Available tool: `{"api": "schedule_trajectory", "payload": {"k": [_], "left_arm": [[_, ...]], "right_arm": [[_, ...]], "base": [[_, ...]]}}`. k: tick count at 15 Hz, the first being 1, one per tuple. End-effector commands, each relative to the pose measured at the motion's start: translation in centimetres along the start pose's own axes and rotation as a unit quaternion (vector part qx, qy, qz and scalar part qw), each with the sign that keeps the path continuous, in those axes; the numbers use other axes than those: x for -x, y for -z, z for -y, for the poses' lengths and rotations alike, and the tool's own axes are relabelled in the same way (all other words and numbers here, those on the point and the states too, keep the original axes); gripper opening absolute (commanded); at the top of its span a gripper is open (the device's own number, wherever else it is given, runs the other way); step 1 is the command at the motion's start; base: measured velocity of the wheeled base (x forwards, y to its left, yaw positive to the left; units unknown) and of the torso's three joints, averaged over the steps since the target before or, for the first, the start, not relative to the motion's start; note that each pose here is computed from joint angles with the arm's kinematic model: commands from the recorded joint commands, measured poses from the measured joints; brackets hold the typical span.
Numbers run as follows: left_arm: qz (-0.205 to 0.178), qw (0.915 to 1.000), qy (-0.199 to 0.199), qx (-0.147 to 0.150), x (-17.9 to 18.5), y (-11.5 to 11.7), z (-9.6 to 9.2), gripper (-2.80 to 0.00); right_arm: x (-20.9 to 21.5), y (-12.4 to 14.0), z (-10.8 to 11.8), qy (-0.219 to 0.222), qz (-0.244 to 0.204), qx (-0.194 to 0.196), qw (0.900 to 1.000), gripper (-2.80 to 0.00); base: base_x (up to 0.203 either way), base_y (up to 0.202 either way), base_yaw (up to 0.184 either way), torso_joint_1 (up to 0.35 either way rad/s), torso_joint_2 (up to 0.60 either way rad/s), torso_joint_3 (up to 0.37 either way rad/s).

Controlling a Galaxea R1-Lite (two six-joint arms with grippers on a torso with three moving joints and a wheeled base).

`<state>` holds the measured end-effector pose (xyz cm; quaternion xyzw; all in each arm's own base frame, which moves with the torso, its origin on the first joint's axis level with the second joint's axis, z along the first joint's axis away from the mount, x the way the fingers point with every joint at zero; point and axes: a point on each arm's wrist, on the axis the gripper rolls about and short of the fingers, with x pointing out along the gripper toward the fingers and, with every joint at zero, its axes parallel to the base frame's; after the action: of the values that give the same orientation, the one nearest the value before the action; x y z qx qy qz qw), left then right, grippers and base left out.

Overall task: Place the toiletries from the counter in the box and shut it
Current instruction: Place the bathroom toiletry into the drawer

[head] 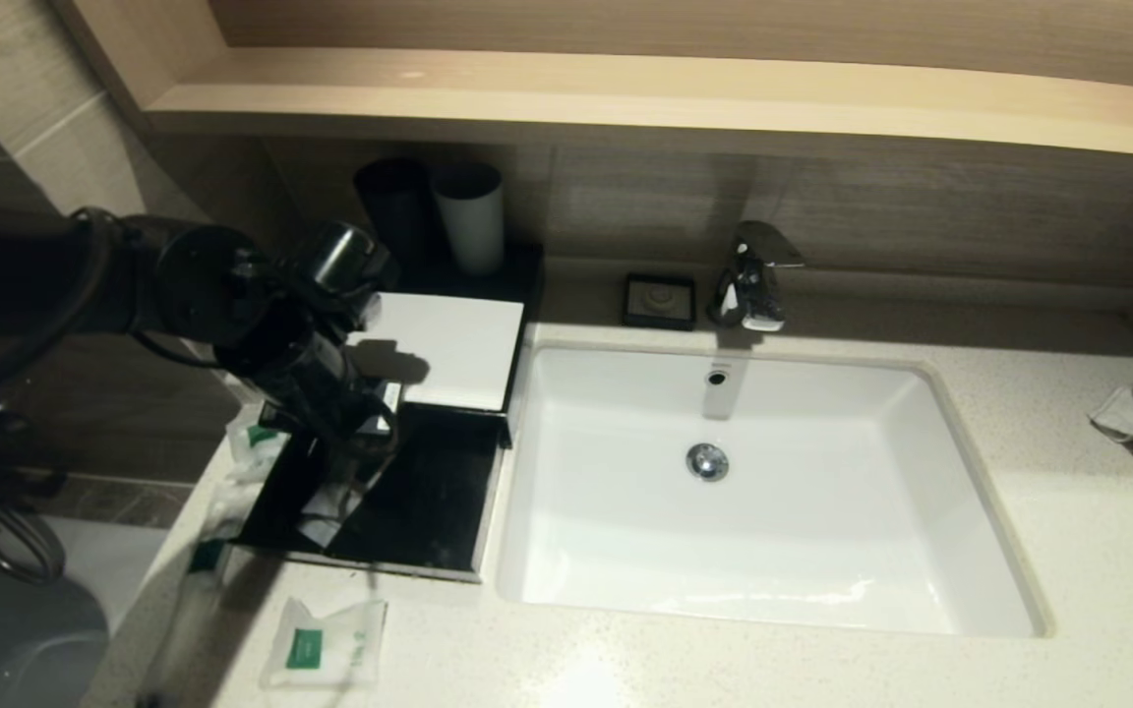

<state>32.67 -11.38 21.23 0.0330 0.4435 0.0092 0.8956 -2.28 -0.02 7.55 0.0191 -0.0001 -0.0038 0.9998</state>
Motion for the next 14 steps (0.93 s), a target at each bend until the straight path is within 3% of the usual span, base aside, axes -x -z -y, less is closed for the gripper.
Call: {"api": "schedule_trajectory", "payload": {"k": [1, 7, 12, 13, 14], "left_arm": [[0.005, 1.0000, 0.000, 0.006, 0.5, 0.0, -0.1, 0.00], [0.029, 0.9994, 0.011, 0.017, 3.4, 0.4, -0.5, 0.00], [0.047, 0.9986, 0.021, 0.016, 7.1, 2.7, -1.7, 0.00], [0.054, 0.9981, 0.023, 0.019, 7.9, 3.1, -2.0, -2.80], [0.063, 0.9975, 0.025, 0.021, 8.8, 3.4, -2.4, -2.80]], "right_arm": [[0.0, 0.0, 0.0, 0.000, 0.000, 0.000, 1.000, -2.80], [0.0, 0.0, 0.0, 0.000, 0.000, 0.000, 1.000, -2.80], [0.0, 0.0, 0.0, 0.000, 0.000, 0.000, 1.000, -2.80], [0.0, 0.0, 0.0, 0.000, 0.000, 0.000, 1.000, -2.80], [0.0, 0.0, 0.0, 0.000, 0.000, 0.000, 1.000, -2.80]], "base": [[0.000, 0.000, 0.000, 0.000, 0.00, 0.000], [0.000, 0.000, 0.000, 0.000, 0.00, 0.000], [0.000, 0.000, 0.000, 0.000, 0.00, 0.000], [0.000, 0.000, 0.000, 0.000, 0.00, 0.000], [0.000, 0.000, 0.000, 0.000, 0.00, 0.000]]}}
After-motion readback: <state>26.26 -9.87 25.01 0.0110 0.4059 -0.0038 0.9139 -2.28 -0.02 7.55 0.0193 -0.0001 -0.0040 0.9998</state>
